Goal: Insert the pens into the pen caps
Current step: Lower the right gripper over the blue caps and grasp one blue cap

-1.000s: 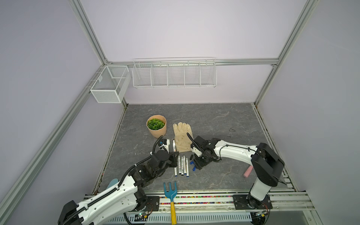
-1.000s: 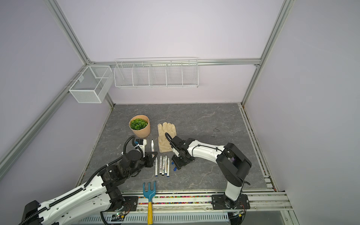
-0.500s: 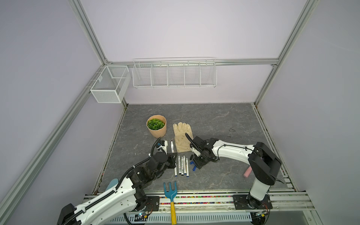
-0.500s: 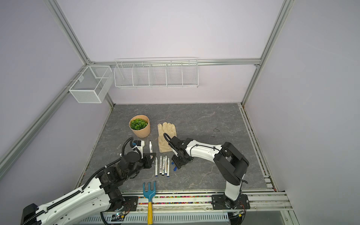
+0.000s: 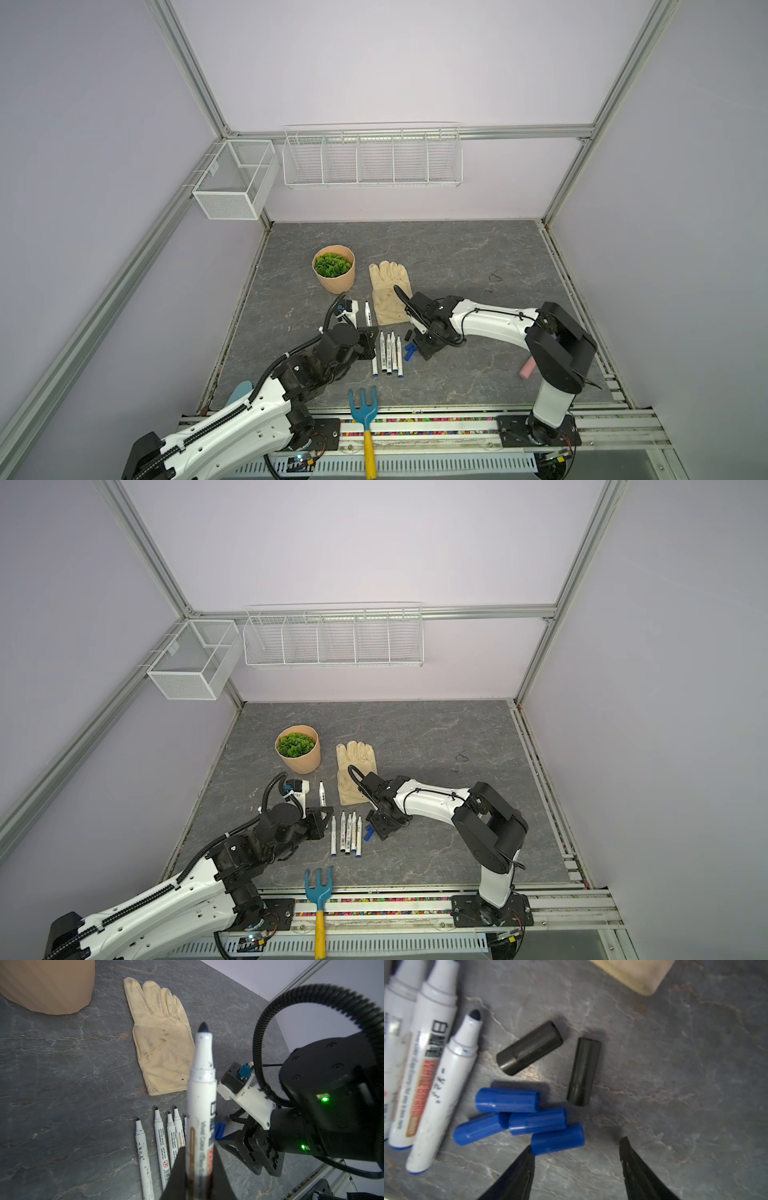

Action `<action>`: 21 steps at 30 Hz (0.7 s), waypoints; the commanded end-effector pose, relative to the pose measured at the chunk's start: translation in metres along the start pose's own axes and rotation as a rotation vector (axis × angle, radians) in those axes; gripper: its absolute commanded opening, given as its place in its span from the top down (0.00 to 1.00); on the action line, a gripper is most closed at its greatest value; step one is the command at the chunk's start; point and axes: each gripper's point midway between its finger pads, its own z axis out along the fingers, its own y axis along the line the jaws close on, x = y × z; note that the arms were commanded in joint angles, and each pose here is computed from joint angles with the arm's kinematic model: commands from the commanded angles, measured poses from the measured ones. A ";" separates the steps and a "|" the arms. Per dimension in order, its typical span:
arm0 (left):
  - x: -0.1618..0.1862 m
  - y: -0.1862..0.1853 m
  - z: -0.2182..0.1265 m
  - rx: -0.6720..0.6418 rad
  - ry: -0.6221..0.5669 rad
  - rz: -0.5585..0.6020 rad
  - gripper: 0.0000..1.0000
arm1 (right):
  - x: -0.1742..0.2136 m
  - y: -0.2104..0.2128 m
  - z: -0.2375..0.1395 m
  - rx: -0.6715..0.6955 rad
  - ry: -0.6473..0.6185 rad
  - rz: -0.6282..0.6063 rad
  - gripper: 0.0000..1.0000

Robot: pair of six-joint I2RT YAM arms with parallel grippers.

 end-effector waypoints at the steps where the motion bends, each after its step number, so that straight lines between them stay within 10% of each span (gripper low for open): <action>1: -0.001 0.001 0.000 -0.006 -0.005 -0.008 1.00 | 0.003 -0.012 -0.003 0.035 -0.007 0.029 0.32; 21: 0.008 0.000 0.012 -0.008 0.032 0.005 1.00 | 0.002 -0.030 -0.023 -0.076 -0.060 0.152 0.33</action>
